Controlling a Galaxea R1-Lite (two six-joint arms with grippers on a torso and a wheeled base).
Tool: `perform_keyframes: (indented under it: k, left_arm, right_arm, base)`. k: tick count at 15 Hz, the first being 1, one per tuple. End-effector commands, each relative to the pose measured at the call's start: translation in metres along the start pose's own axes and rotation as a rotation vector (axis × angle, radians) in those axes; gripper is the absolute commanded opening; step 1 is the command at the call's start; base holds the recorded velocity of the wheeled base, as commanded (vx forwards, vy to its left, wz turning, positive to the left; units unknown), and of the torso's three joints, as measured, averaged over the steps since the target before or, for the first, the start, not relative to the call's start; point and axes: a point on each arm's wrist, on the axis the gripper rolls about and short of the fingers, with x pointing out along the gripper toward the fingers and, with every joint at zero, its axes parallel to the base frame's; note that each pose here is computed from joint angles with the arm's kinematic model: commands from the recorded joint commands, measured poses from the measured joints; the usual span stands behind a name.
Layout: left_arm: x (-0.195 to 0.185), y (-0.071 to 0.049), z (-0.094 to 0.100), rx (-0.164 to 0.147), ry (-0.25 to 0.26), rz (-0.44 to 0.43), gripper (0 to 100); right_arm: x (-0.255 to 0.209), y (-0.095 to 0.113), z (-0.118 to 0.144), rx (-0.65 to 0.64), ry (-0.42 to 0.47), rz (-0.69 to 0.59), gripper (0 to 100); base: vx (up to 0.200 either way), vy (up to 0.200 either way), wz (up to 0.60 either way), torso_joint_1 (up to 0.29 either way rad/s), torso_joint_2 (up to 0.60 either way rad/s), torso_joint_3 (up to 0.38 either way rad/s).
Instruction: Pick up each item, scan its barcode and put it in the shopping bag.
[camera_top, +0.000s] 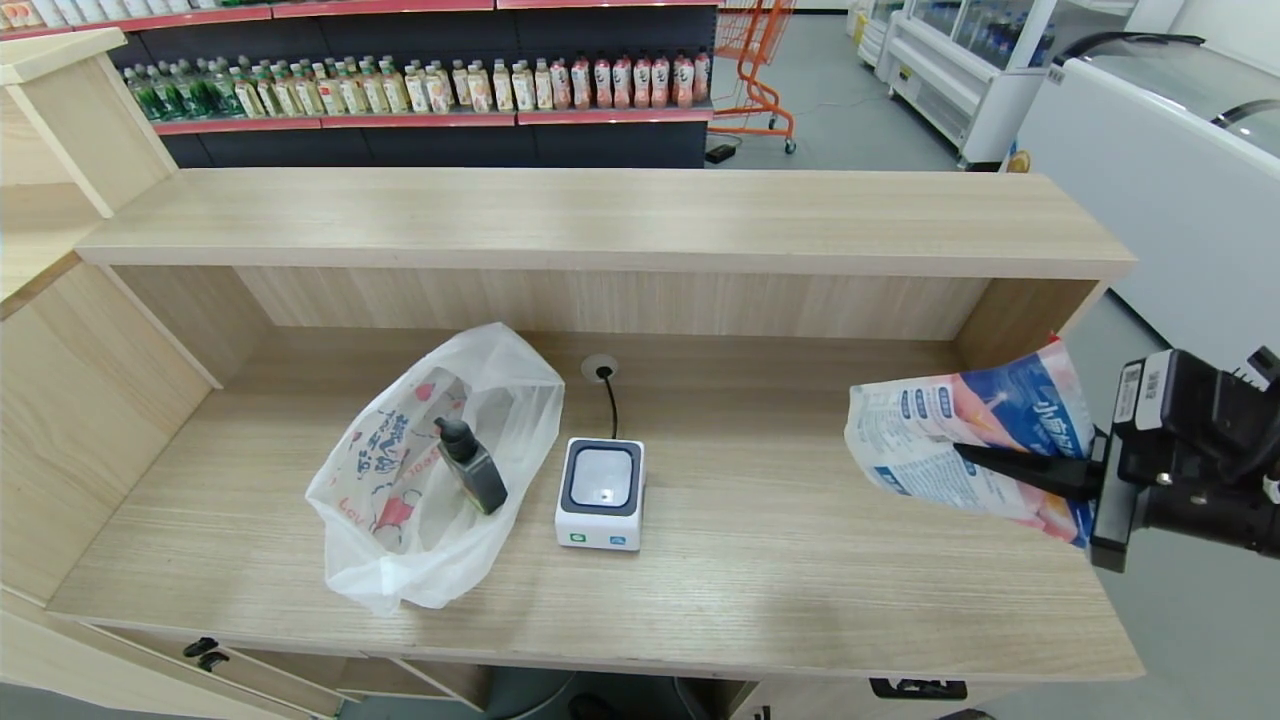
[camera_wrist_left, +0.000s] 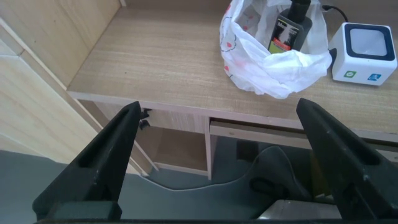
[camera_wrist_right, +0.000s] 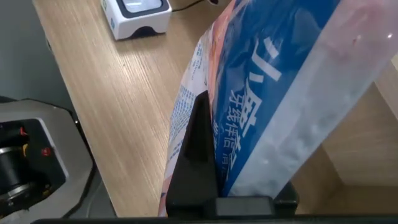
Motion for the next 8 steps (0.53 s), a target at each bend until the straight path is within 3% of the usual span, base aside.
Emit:
perform_keyframes:
  k: [1, 7, 8]
  left_arm:
    - [0.0010, -0.0001, 0.0004, -0.002, 0.015, -0.001, 100]
    - [0.0000, 0.0000, 0.0000, -0.002, 0.000, -0.001, 100]
    - [0.0000, 0.0000, 0.0000, -0.002, 0.000, -0.002, 100]
  right_arm:
    - [-0.0046, 0.0006, 0.0032, -0.010, -0.008, -0.011, 0]
    - [-0.0126, 0.0074, 0.0099, 0.038, -0.055, 0.011, 0]
    - [-0.0125, 0.0089, 0.0109, 0.056, -0.061, 0.019, 0]
  base:
    - [0.000, 0.000, 0.00, 0.000, 0.00, 0.000]
    - [0.000, 0.000, 0.00, 0.000, 0.00, 0.000]
    - [0.000, 0.200, 0.00, 0.002, 0.00, -0.002]
